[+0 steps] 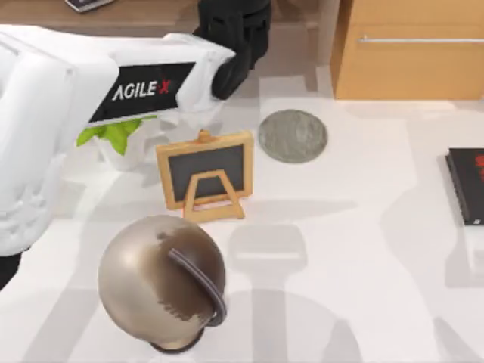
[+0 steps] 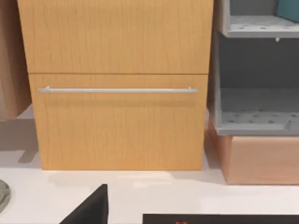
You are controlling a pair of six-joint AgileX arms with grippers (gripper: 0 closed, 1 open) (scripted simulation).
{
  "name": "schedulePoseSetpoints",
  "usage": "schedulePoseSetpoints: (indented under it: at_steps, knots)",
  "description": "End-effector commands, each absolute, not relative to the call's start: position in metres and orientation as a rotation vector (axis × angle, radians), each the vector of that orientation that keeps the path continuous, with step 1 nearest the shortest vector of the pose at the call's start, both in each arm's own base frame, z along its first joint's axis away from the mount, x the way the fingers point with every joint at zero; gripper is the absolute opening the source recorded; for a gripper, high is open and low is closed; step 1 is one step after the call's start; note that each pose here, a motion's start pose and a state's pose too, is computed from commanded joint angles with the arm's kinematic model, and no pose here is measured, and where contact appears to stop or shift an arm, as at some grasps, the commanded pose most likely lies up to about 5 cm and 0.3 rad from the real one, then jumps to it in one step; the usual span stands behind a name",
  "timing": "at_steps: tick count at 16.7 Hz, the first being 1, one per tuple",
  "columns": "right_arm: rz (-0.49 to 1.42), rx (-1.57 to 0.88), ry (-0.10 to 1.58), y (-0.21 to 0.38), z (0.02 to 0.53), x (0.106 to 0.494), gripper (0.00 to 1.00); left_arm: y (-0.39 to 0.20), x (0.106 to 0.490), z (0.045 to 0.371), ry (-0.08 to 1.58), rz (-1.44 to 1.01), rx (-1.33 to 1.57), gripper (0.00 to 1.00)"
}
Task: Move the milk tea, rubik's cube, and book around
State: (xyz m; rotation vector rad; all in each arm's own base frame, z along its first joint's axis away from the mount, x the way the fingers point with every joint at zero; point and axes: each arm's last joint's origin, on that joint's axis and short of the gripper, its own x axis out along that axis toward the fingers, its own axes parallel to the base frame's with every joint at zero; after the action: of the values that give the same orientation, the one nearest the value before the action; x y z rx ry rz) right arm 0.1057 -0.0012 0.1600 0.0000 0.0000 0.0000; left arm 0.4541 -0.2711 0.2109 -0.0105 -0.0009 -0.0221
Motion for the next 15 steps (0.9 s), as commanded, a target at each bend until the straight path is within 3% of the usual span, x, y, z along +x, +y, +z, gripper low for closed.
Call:
schedulePoseSetpoints:
  at_steps: [8, 15]
  knots:
    - [0.000, 0.000, 0.000, -0.0012, 0.1600, 0.1057, 1.00, -0.2780, 0.4640, 0.2109, -0.001, -0.026, -0.011, 1.00]
    - [0.000, 0.000, 0.000, -0.0012, 0.1600, 0.1057, 1.00, -0.2780, 0.4640, 0.2109, -0.001, -0.026, -0.011, 0.47]
